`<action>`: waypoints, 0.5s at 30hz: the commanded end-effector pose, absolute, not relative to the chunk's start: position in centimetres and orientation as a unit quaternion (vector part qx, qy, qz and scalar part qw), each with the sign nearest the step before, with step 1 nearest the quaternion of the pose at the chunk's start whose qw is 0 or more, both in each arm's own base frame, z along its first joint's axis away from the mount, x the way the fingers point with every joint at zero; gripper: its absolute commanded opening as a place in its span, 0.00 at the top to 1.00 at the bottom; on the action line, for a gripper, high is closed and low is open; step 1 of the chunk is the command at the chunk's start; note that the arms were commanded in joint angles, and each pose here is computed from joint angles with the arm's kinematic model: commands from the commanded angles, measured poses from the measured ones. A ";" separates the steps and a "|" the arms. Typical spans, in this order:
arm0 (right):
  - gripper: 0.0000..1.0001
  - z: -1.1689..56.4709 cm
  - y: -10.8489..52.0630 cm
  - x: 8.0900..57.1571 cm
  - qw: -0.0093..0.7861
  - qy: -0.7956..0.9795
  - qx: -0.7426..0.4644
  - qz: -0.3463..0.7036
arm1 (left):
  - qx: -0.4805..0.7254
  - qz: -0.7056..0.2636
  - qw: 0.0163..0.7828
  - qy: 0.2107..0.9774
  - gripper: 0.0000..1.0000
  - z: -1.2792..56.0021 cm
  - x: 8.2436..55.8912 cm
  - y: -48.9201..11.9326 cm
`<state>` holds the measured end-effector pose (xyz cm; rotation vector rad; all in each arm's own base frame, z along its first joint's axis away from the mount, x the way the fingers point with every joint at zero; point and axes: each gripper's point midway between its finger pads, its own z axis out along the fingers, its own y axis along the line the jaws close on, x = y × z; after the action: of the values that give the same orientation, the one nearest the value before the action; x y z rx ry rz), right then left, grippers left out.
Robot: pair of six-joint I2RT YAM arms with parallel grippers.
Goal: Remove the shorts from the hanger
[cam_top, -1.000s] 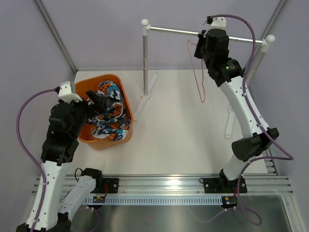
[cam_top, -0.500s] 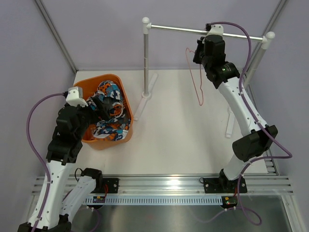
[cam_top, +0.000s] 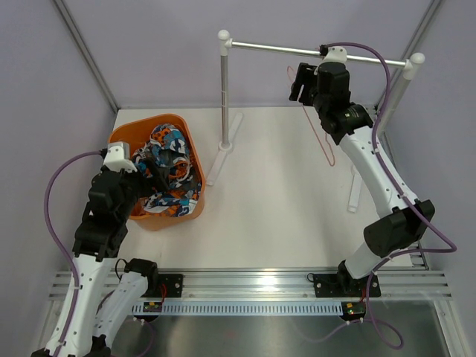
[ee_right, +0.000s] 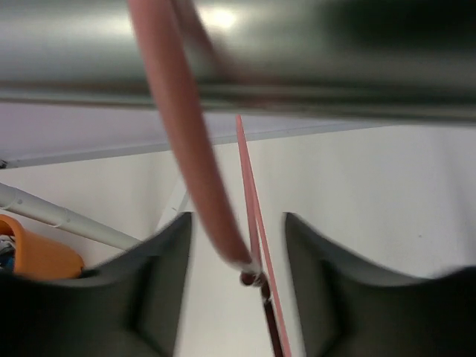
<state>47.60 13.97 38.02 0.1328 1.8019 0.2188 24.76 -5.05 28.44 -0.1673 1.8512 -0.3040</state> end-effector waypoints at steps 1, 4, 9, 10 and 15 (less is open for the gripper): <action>0.23 39.4 13.4 46.5 0.621 0.775 0.061 0.100 | -0.058 -0.126 0.591 0.795 0.01 28.3 24.5 -5.1; 0.01 40.6 13.1 46.0 0.629 0.768 0.064 0.103 | -0.058 -0.125 0.588 0.797 0.01 28.0 24.5 -5.0; 0.00 42.2 12.7 44.6 0.637 0.760 0.066 0.110 | -0.057 -0.120 0.592 0.795 0.01 28.1 24.3 -4.8; 0.01 42.5 12.6 44.3 0.639 0.758 0.068 0.112 | -0.057 -0.118 0.590 0.797 0.01 27.8 24.2 -4.8; 0.01 43.9 11.2 41.8 0.649 0.748 0.086 0.109 | -0.056 -0.113 0.590 0.798 0.01 27.6 23.9 -4.6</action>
<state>44.40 12.78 40.50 0.1481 1.7801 0.2330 24.00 -4.78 27.28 -0.1488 1.8827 -0.2803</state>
